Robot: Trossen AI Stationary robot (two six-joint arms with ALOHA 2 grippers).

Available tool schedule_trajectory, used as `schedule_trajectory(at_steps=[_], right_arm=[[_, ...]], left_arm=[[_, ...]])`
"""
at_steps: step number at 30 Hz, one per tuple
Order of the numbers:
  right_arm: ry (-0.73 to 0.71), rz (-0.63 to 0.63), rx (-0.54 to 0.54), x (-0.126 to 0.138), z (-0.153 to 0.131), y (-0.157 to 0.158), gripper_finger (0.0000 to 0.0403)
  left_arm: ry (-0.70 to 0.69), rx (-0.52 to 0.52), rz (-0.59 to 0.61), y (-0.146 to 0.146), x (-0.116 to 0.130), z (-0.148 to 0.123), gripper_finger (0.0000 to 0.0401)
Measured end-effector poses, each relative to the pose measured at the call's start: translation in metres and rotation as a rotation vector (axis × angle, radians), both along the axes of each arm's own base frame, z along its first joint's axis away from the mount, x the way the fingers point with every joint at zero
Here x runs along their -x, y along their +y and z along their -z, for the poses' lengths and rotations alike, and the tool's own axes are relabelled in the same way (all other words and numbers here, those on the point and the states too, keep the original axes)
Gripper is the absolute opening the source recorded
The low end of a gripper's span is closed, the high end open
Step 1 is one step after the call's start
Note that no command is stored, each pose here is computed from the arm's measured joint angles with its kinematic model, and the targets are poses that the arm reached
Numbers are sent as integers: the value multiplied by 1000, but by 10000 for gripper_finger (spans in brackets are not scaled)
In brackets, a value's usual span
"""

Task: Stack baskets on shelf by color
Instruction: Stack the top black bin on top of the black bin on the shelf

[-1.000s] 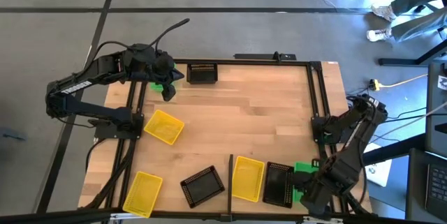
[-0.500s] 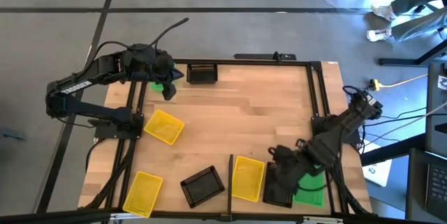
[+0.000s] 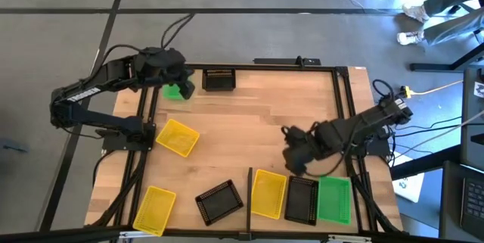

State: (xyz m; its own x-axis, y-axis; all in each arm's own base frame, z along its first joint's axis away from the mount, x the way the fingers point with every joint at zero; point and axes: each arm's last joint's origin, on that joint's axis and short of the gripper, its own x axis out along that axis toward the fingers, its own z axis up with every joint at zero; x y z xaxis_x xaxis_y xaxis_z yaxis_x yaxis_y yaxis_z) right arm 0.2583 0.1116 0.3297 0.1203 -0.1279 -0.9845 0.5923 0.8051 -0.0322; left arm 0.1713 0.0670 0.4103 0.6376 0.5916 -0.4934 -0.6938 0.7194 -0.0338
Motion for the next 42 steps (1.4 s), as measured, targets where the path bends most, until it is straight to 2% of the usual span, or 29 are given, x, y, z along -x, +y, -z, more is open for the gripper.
schedule_trajectory(at_steps=[8, 13, 18, 25, 31, 35, 42], right_arm=[[-166, 177, 196, 5, -24, -51, 2], [-265, 240, 228, 12, -40, -75, 2], [-321, 198, 241, 14, -49, -90, 1], [-325, 123, 268, 12, -52, -98, 2], [-321, 96, 276, 10, -52, -102, 1], [-320, 91, 273, 10, -52, -102, 2], [-320, 92, 273, 10, -52, -102, 2]], left_arm=[[-81, 131, -207, 23, -5, 7, 0], [-74, 218, -313, 48, -16, 22, 0], [15, 316, -245, 76, -29, 43, 0], [193, 297, -177, 96, -50, 70, 3], [242, 326, -253, 107, -63, 88, 29], [270, 329, -246, 110, -67, 95, 34], [328, 272, -178, 114, -73, 100, 32]])
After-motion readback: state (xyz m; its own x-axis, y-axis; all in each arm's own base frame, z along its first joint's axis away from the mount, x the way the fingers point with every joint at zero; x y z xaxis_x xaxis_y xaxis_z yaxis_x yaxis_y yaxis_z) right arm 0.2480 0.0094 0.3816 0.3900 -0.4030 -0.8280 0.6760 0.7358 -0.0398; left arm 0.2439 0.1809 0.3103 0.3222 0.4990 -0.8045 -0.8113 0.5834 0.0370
